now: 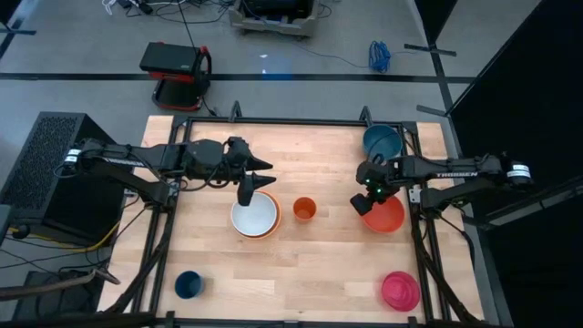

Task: Nest bowls inside each other
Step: Stack the orange bowl on top of the white bowl

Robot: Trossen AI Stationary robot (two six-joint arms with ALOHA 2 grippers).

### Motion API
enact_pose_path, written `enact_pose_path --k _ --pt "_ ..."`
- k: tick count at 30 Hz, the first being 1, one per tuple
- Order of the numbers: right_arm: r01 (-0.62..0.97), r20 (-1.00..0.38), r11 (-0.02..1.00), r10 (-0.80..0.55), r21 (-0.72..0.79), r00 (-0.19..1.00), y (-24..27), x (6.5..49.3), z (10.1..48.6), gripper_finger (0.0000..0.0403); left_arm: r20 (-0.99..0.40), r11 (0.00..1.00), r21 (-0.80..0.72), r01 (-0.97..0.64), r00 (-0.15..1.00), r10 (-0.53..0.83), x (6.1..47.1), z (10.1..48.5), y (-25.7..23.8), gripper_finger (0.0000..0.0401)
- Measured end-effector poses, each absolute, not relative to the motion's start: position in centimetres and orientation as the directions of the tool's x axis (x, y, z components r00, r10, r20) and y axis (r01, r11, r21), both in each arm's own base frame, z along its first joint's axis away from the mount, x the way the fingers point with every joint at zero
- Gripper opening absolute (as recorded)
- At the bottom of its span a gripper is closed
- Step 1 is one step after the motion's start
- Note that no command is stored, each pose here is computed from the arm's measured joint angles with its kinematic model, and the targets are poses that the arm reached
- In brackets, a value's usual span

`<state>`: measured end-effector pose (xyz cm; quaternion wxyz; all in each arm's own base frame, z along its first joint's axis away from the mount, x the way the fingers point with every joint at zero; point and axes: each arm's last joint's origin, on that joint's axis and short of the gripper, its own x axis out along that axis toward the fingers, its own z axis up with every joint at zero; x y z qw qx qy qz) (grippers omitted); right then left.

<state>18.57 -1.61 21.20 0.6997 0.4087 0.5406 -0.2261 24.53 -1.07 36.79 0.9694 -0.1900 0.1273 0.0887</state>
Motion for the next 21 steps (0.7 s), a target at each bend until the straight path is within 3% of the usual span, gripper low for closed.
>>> enact_pose_path --k 12,21 --pt "0.782 -0.957 0.553 0.130 0.288 0.260 -1.7 19.5 20.0 0.0246 -0.264 0.915 -0.348 -0.205 0.958 0.115 24.0 37.2 -1.1 0.0204" --pt "0.787 -0.954 0.542 0.126 0.295 0.271 -1.7 19.7 19.9 0.0142 -0.262 0.915 -0.347 -0.204 0.958 0.115 23.9 37.3 -1.1 0.0203"
